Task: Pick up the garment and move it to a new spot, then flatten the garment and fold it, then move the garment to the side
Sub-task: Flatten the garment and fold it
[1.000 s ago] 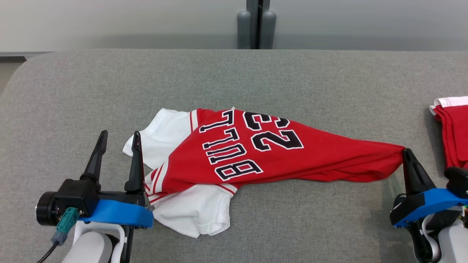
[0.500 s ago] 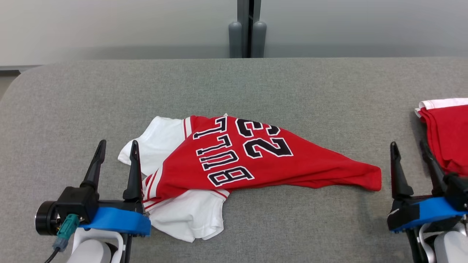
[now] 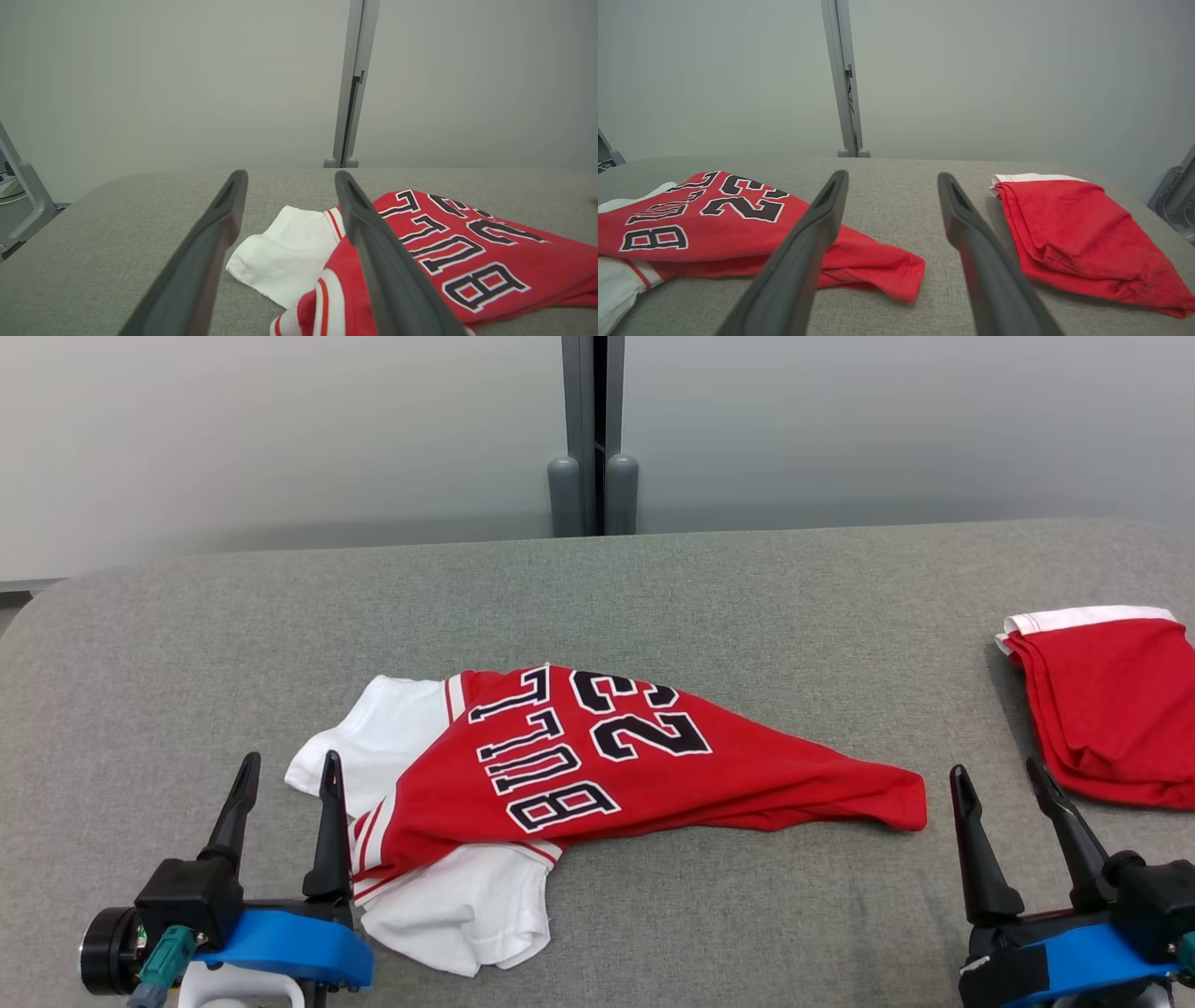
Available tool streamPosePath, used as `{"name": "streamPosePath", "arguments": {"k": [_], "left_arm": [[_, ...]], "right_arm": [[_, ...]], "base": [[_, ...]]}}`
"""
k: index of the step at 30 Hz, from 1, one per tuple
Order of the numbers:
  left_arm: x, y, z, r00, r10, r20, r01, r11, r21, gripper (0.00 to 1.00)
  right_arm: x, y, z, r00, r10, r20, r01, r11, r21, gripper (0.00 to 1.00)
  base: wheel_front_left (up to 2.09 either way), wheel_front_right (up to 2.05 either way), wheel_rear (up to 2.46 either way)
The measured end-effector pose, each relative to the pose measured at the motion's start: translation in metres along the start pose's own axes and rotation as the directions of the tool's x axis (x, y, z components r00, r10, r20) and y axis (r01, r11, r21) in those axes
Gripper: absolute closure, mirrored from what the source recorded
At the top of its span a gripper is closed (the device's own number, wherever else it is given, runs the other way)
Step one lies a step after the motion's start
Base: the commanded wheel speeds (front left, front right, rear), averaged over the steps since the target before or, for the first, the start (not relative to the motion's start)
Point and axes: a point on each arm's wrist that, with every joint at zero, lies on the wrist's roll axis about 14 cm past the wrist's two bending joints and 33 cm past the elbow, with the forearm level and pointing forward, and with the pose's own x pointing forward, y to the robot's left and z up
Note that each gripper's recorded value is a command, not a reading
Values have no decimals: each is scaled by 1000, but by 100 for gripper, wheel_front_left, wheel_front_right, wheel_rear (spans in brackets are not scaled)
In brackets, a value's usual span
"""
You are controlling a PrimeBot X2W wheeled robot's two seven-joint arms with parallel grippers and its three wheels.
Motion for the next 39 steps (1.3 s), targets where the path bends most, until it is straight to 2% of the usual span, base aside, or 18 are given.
{"name": "streamPosePath", "arguments": {"k": [9, 15, 21, 25, 30, 35, 36, 37, 38, 39], "left_arm": [[-4, -1, -1, 1000, -3, -11, 3, 1000, -3, 0], [-15, -15, -33, 988, -33, -150, 24, 998, -57, 0], [-50, -39, -94, 922, -77, -380, 13, 986, -167, 0], [-67, -50, -120, 871, -104, -481, -4, 976, -218, 0], [-82, -68, -140, 814, -151, -561, -7, 963, -270, 0], [-83, -73, -146, 800, -168, -576, -9, 956, -292, 0], [-82, -74, -147, 797, -173, -579, -7, 956, -295, 8], [-82, -74, -147, 795, -177, -580, -6, 954, -300, 70], [-80, -74, -147, 798, -176, -577, -4, 955, -298, 100], [-78, -74, -147, 801, -176, -572, -3, 955, -298, 100]], "right_arm": [[-1, 4, 6, 1000, 6, 3, -6, 1000, 6, 0], [2, 9, 0, 1000, 22, -15, -22, 1000, 16, 0], [7, 13, -13, 998, 32, -52, -30, 999, 34, 0], [11, 16, -22, 996, 41, -78, -38, 998, 40, 0], [14, 15, -27, 995, 40, -93, -36, 998, 46, 0], [13, 12, -30, 994, 31, -101, -26, 998, 53, 0], [12, 12, -31, 994, 28, -104, -23, 998, 53, 0], [11, 10, -32, 994, 23, -107, -17, 998, 54, 0], [10, 6, -33, 994, 10, -110, -4, 999, 52, 0], [9, 1, -35, 993, -4, -116, 9, 999, 48, 0]], "base": [[0, 0, 0], [0, 0, 0], [0, 0, 0], [0, 0, 0], [0, 0, 0], [0, 0, 0], [0, 0, 0], [0, 0, 0], [0, 0, 0], [0, 0, 0]]}}
